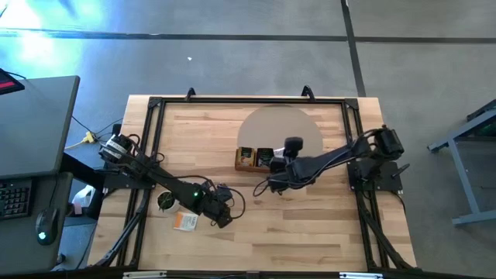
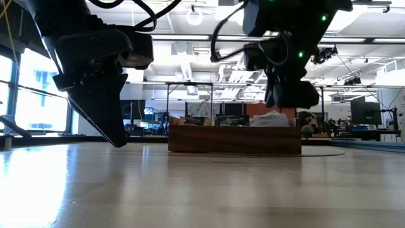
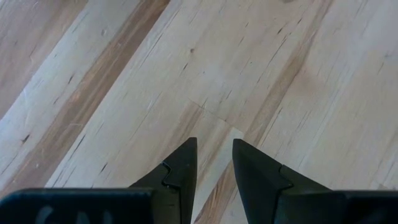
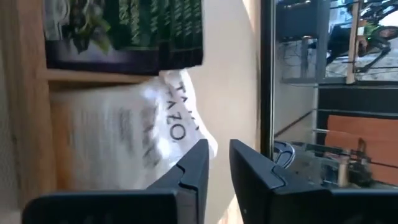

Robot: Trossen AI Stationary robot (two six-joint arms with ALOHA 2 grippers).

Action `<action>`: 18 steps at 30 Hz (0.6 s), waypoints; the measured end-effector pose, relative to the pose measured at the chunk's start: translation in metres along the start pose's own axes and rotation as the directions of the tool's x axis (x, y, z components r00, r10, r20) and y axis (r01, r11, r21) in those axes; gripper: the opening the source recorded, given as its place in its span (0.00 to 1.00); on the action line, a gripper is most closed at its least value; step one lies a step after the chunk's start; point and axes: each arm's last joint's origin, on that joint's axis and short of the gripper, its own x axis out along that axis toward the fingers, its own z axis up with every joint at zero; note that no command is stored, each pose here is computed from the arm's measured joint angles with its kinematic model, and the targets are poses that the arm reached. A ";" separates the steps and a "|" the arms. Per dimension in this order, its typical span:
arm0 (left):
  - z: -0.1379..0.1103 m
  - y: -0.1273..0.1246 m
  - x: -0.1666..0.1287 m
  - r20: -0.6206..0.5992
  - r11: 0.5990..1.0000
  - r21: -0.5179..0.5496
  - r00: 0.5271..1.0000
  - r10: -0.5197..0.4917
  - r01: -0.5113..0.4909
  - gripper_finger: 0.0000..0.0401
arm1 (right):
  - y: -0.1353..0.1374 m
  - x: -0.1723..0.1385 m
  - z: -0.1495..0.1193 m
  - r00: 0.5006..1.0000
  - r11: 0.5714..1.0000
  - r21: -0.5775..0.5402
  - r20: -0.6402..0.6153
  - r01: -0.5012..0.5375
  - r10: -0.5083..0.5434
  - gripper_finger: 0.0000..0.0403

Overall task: Pick & Place Tea
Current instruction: Put the white tea bag into the right section of the wooden organizer

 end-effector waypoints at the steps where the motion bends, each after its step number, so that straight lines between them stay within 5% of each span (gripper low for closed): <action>1: 0.000 0.000 0.000 0.000 1.000 -0.002 1.000 0.000 0.000 0.25 | -0.003 -0.002 0.000 1.000 1.000 0.018 0.009 -0.008 0.007 0.16; 8: 0.000 0.000 0.000 0.001 1.000 -0.004 1.000 -0.002 0.002 0.25 | -0.011 -0.017 0.008 0.950 0.932 0.194 0.122 -0.306 0.286 0.15; 14: 0.000 0.000 0.000 0.003 1.000 0.000 1.000 -0.005 0.005 0.25 | -0.006 -0.013 0.006 0.943 0.919 0.213 0.116 -0.332 0.313 0.02; 18: -0.001 -0.001 0.000 -0.022 0.998 0.058 1.000 -0.019 0.020 0.25 | -0.003 -0.015 0.009 0.934 0.894 0.276 0.158 -0.353 0.320 0.03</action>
